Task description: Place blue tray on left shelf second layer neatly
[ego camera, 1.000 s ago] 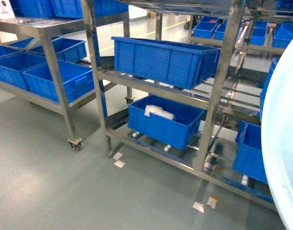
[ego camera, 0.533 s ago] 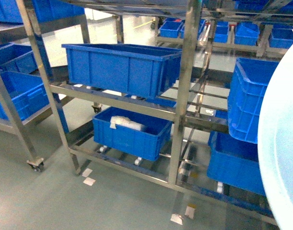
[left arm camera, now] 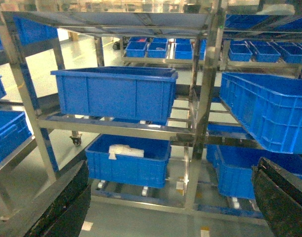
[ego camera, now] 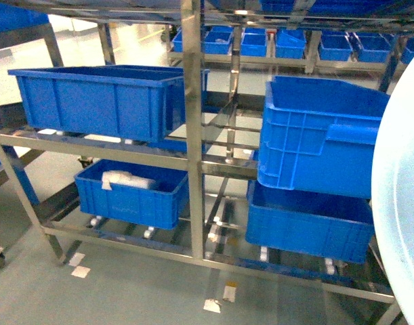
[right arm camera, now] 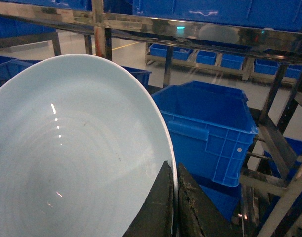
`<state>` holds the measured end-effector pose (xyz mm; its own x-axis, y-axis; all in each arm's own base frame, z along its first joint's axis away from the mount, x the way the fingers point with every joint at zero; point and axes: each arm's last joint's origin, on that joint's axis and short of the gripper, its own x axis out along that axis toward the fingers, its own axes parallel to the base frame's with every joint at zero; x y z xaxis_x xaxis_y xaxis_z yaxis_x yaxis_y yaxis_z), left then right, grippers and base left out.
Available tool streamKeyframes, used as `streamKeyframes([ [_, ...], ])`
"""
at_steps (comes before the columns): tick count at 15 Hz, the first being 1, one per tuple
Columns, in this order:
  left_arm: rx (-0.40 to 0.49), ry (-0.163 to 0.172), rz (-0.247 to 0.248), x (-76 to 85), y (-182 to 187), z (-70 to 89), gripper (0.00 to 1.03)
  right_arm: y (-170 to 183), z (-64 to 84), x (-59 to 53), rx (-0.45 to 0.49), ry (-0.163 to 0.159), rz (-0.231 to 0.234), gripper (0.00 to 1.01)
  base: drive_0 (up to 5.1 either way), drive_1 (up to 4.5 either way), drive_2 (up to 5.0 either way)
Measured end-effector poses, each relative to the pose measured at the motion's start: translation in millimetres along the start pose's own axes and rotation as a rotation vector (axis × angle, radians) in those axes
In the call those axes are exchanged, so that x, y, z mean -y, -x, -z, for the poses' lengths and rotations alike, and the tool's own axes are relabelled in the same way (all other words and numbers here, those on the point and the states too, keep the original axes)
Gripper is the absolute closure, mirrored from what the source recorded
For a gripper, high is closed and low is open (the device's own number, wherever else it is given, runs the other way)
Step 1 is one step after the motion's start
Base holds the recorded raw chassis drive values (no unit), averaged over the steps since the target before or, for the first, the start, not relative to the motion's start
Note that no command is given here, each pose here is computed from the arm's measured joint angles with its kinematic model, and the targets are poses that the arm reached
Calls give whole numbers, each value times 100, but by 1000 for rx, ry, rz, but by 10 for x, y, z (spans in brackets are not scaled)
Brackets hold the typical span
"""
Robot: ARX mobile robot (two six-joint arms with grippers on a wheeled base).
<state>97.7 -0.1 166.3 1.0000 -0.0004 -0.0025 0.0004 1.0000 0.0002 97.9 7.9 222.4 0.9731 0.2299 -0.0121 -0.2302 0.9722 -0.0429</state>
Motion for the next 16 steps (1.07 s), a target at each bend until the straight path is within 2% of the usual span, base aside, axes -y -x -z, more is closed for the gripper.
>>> streamKeyframes([
  [13, 0, 0, 0, 0, 0, 0, 5, 1, -2, 0, 1, 0, 0, 99, -23, 409, -454],
  [16, -3, 0, -1, 0, 0, 3, 5, -8, 10, 1, -12, -3, -1, 99, 1, 73, -72],
])
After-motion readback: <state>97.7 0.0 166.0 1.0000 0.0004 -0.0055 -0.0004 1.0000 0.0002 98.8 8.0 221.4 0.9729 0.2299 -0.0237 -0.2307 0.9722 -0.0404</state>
